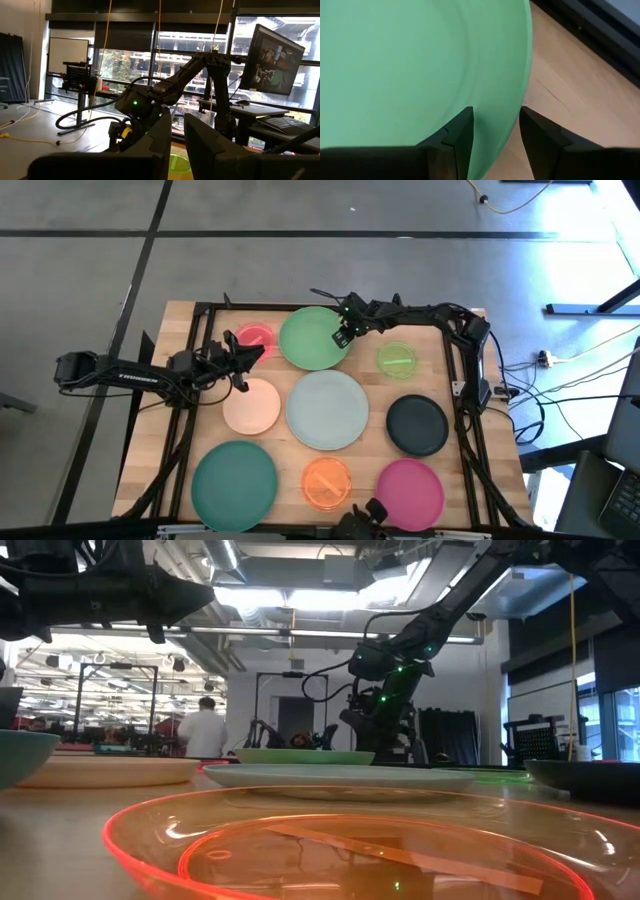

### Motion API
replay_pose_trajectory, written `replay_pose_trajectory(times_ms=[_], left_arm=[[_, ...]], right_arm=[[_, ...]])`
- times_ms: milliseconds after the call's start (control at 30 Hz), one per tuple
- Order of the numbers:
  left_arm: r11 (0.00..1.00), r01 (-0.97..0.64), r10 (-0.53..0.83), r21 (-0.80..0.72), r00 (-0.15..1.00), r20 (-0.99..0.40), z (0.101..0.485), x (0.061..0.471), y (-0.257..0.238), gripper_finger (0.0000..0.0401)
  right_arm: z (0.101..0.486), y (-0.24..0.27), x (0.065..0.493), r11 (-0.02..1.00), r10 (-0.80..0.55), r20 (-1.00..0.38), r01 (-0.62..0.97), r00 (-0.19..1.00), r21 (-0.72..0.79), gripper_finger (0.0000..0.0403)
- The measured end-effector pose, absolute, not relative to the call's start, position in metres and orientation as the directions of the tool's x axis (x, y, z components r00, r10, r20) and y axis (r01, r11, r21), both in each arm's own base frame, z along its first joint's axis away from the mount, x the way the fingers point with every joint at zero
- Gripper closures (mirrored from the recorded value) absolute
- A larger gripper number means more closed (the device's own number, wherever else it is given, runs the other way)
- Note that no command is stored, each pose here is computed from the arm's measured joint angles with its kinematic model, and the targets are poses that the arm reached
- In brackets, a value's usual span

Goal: Stack plastic plates
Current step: Stack the green plate on top of the gray plate

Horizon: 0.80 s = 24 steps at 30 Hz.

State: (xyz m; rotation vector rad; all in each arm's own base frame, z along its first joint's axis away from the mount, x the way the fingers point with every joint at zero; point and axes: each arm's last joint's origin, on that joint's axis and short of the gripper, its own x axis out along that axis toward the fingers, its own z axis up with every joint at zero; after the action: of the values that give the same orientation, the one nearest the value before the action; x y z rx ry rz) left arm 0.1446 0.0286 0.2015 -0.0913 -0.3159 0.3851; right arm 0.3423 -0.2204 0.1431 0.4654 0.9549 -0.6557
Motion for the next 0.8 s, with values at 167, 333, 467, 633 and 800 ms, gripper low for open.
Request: replay_pose_trajectory(times_ms=[167,333,467,633,800], left_arm=[[0.923,-0.355,0.383,-0.147,0.878,0.286,0.2016,0.1447,0.0286,0.0356],[0.923,-0.355,0.383,-0.147,0.878,0.285,0.2015,0.1446,0.0286,0.0356],[0.923,-0.355,0.383,-0.147,0.879,0.285,0.2015,0.1446,0.0286,0.0356],[0.923,-0.355,0.383,-0.147,0.879,0.285,0.2015,0.1446,0.0286,0.0356],[0.923,-0.355,0.383,-0.147,0.879,0.285,0.2015,0.1446,0.0286,0.0356]], right_arm=[[0.1428,-0.2199,0.3421,0.719,-0.292,-0.863,0.689,0.413,0.087,0.0251],[0.1426,-0.2196,0.342,0.706,-0.28,-0.863,0.699,0.419,0.11,0.0251],[0.1426,-0.2196,0.3421,0.692,-0.281,-0.863,0.712,0.42,0.121,0.0251],[0.1431,-0.2202,0.3427,0.692,-0.29,-0.858,0.712,0.424,0.119,0.0282],[0.1436,-0.2207,0.3431,0.689,-0.3,-0.854,0.715,0.426,0.115,0.0361]])
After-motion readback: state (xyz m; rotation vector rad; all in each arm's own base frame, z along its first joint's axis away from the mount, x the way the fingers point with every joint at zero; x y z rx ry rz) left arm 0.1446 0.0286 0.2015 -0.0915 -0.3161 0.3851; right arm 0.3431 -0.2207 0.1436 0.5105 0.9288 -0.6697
